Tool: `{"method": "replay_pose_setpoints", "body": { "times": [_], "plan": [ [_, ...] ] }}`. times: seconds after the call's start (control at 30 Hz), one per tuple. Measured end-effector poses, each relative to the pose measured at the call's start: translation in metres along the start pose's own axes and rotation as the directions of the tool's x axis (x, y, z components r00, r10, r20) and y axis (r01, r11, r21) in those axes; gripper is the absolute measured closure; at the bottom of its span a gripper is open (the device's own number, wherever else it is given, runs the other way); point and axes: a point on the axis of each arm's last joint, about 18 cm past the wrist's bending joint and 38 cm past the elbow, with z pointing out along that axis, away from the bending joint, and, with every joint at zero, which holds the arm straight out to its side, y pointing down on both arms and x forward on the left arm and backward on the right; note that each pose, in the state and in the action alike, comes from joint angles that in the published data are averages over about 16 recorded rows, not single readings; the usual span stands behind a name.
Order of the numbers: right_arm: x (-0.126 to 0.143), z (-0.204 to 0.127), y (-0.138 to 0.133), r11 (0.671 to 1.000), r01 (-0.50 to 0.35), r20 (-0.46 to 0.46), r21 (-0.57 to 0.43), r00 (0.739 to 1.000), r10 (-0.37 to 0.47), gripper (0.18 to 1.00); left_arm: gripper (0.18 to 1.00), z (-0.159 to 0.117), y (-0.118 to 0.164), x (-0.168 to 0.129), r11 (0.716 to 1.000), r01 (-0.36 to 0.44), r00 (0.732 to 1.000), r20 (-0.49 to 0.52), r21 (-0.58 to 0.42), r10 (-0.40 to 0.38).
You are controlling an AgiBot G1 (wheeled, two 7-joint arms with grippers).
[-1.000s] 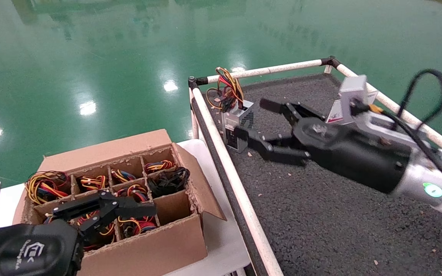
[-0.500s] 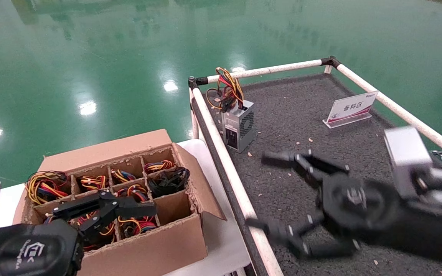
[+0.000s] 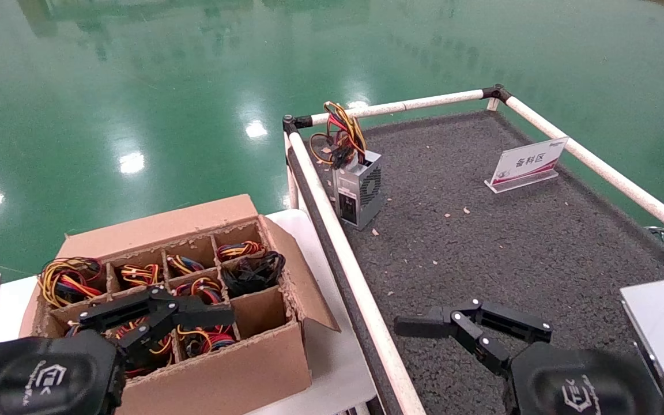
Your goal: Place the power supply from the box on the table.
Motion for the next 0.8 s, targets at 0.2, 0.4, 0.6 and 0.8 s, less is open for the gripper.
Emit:
{"method": "replay_pose_setpoints", "body": {
  "times": [0.2, 0.4, 0.6, 0.8],
  "plan": [
    [0.0023, 0.0004, 0.0001, 1.0, -0.001, -0.007, 0.005, 1.0, 0.001, 0.179, 0.184, 0.0, 0.0, 0.0, 1.0, 0.0, 1.0, 0.0, 0.0, 0.0],
    [0.0053, 0.0011, 0.0002, 1.0, -0.002, -0.015, 0.01, 1.0, 0.002, 0.179, 0.184, 0.0, 0.0, 0.0, 1.0, 0.0, 1.0, 0.0, 0.0, 0.0],
    [0.0072, 0.0016, 0.0003, 1.0, -0.003, -0.02, 0.014, 1.0, 0.004, 0.179, 0.184, 0.0, 0.0, 0.0, 1.0, 0.0, 1.0, 0.0, 0.0, 0.0],
    [0.0083, 0.0019, 0.0004, 1.0, -0.004, -0.023, 0.016, 1.0, 0.004, 0.179, 0.184, 0.0, 0.0, 0.0, 1.0, 0.0, 1.0, 0.0, 0.0, 0.0]
  ]
}}
